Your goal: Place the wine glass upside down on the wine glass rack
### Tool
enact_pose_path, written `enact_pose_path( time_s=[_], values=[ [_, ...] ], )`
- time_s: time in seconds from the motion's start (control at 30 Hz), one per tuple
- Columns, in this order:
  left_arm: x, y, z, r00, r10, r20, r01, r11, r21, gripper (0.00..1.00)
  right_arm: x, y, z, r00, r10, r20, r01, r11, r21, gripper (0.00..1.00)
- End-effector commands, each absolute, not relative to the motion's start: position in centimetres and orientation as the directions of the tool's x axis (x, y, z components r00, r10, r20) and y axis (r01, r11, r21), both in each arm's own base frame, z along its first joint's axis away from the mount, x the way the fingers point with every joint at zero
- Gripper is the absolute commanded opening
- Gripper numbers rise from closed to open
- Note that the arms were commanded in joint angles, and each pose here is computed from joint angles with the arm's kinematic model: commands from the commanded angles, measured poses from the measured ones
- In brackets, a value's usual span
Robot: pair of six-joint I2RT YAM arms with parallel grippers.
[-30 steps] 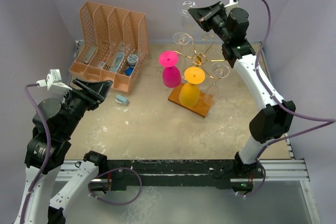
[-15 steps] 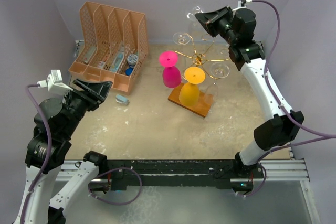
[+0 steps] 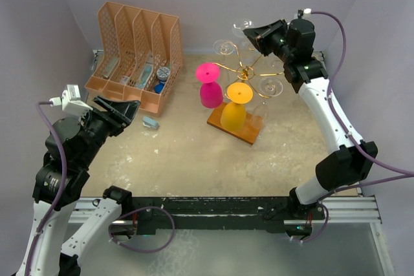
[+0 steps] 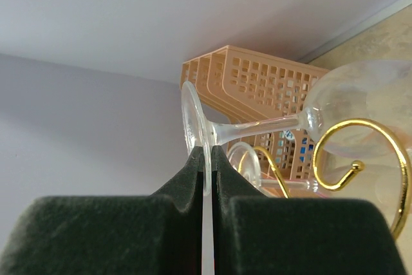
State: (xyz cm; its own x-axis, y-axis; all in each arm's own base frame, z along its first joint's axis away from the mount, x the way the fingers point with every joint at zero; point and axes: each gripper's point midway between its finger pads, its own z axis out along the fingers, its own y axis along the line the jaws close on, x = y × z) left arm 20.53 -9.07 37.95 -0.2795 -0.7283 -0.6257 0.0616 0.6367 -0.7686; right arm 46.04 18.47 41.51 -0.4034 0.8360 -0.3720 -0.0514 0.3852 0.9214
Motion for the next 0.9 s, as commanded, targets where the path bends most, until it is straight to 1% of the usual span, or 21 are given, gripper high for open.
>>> enact_pose_path(
  time_s=[0.0, 0.33, 0.87],
  values=[
    [20.0, -8.9, 39.5, -0.25, -0.726, -0.641, 0.101, 0.639, -0.763, 0.54, 44.7, 18.3, 45.1, -0.381, 0.839, -0.389, -0.154, 0.358, 0.921, 0.0],
    [20.5, -9.0, 39.1, -0.254, -0.729, -0.635, 0.093, 0.635, -0.767, 0.54, 43.5, 18.8, 43.9, -0.428, 0.823, -0.374, -0.149, 0.343, 0.927, 0.0],
    [21.2, -9.1, 38.8, -0.254, -0.729, -0.636, 0.086, 0.638, -0.765, 0.54, 41.0, 17.6, 44.2, -0.405, 0.842, -0.356, -0.107, 0.343, 0.933, 0.0]
  ],
)
